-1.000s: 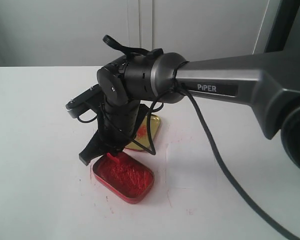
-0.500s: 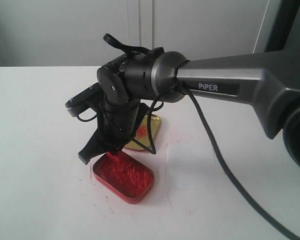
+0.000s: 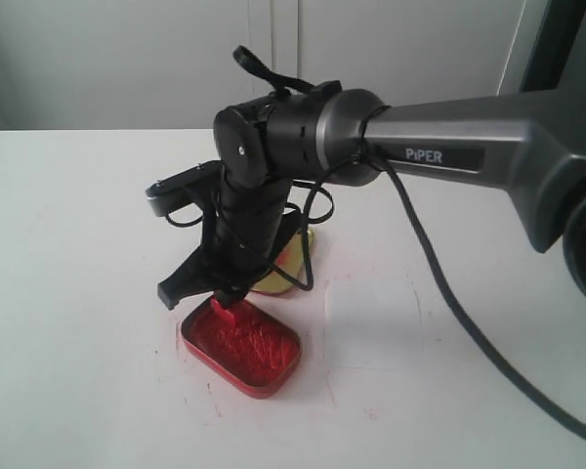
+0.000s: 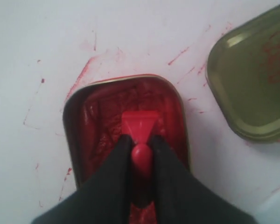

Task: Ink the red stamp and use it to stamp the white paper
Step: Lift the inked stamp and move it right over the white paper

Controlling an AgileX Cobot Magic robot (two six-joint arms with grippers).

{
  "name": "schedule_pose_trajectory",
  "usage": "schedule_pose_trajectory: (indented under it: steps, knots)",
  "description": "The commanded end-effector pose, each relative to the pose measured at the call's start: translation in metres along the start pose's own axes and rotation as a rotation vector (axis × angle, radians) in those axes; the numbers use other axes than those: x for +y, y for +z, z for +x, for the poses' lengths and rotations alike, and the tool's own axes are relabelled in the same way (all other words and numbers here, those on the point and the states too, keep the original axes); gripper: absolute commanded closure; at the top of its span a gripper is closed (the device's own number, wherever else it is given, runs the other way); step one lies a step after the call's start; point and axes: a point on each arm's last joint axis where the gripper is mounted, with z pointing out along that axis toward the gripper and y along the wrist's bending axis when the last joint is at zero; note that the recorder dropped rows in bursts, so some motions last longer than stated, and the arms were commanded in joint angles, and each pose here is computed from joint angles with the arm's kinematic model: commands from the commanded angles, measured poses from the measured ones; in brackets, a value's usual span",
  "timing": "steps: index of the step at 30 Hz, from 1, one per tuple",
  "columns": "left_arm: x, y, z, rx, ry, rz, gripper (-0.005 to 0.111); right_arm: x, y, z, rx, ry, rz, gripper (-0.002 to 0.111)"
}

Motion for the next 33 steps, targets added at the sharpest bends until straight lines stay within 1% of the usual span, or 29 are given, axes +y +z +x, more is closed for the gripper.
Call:
schedule_pose_trajectory:
  steps: [1, 12, 15, 26, 33]
  knots:
    - [-0.001, 0.001, 0.002, 0.003, -0.001, 0.010, 0.107, -0.015, -0.019, 0.000, -0.020, 0.023, -0.007, 0.108]
    - [-0.001, 0.001, 0.002, 0.003, -0.001, 0.010, 0.107, -0.046, -0.028, 0.007, 0.008, 0.099, 0.003, 0.108]
    - [-0.001, 0.001, 0.002, 0.003, -0.001, 0.010, 0.107, -0.051, -0.029, 0.017, 0.021, 0.115, 0.009, 0.108]
    - [-0.001, 0.001, 0.002, 0.003, -0.001, 0.010, 0.107, -0.085, -0.046, 0.053, 0.001, 0.217, 0.044, 0.108]
    - [-0.001, 0.001, 0.002, 0.003, -0.001, 0.010, 0.107, -0.097, -0.061, 0.078, -0.017, 0.269, 0.068, 0.108]
